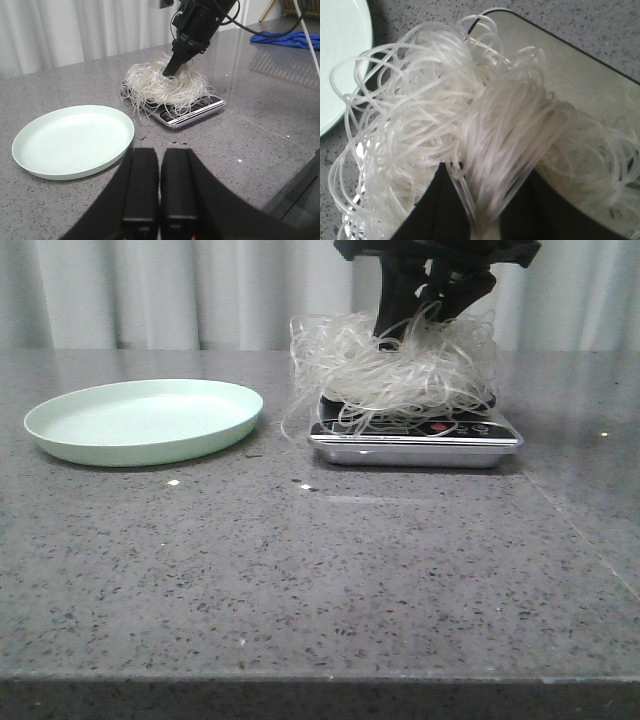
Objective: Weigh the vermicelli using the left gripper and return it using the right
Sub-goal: 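Lift the vermicelli with the right gripper and carry it to the plate, then release the vermicelli onto the pale green plate with the right gripper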
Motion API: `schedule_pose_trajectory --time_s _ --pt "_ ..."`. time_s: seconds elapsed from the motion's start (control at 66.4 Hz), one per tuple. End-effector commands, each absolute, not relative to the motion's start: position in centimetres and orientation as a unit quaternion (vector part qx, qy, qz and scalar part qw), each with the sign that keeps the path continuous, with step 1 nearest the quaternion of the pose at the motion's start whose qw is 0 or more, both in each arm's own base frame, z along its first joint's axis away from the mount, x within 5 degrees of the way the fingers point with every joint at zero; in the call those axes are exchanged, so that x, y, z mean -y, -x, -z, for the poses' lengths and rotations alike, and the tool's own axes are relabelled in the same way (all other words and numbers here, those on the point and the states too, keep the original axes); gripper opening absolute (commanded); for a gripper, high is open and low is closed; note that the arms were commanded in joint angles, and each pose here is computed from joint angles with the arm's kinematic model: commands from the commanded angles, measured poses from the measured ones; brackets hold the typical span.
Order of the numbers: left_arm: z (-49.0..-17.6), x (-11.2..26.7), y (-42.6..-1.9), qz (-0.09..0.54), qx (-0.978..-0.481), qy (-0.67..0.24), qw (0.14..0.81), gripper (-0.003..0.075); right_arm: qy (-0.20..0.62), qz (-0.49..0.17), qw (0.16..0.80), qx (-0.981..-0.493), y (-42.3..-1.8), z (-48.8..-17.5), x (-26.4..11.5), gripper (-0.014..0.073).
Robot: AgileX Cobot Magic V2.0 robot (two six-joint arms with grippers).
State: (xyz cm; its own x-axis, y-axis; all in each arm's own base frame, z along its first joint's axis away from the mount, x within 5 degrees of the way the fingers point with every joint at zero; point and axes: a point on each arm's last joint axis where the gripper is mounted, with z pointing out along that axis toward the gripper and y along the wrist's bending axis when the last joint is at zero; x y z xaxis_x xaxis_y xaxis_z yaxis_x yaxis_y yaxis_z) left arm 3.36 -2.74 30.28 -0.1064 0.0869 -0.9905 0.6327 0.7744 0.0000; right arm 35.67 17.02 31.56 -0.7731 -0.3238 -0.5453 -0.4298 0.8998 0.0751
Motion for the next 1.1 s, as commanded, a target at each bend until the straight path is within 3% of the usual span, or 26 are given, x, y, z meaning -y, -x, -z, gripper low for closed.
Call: schedule_pose_trajectory --time_s 0.0,0.256,0.437,0.603,0.738,1.085 --pt "-31.7 2.8 -3.4 0.237 -0.682 -0.237 0.65 0.0127 0.206 -0.112 0.303 -0.924 -35.3 -35.6 -17.0 0.0166" --pt "-31.7 2.8 -3.4 0.237 -0.682 -0.237 0.65 0.0127 0.244 -0.181 0.383 -0.873 -33.1 -44.3 -19.4 0.0166" --pt "-31.7 2.8 -3.4 0.237 -0.682 -0.237 0.65 0.0127 0.285 -0.214 0.42 -0.834 -31.0 -46.6 -23.0 0.0166" --pt "-31.7 2.8 -3.4 0.237 -0.682 -0.237 0.65 0.0127 0.313 -0.239 0.422 -0.816 -30.4 -45.7 -26.7 0.0166" --pt "-31.7 2.8 -3.4 0.237 -0.682 -0.237 0.65 0.0127 0.328 -0.25 0.41 -0.814 -31.0 -43.0 -30.1 0.0166" --pt "-31.7 2.8 -3.4 0.237 -0.683 -0.237 0.649 0.0127 0.323 -0.243 0.384 -0.83 -33.7 -37.9 -32.9 0.017"
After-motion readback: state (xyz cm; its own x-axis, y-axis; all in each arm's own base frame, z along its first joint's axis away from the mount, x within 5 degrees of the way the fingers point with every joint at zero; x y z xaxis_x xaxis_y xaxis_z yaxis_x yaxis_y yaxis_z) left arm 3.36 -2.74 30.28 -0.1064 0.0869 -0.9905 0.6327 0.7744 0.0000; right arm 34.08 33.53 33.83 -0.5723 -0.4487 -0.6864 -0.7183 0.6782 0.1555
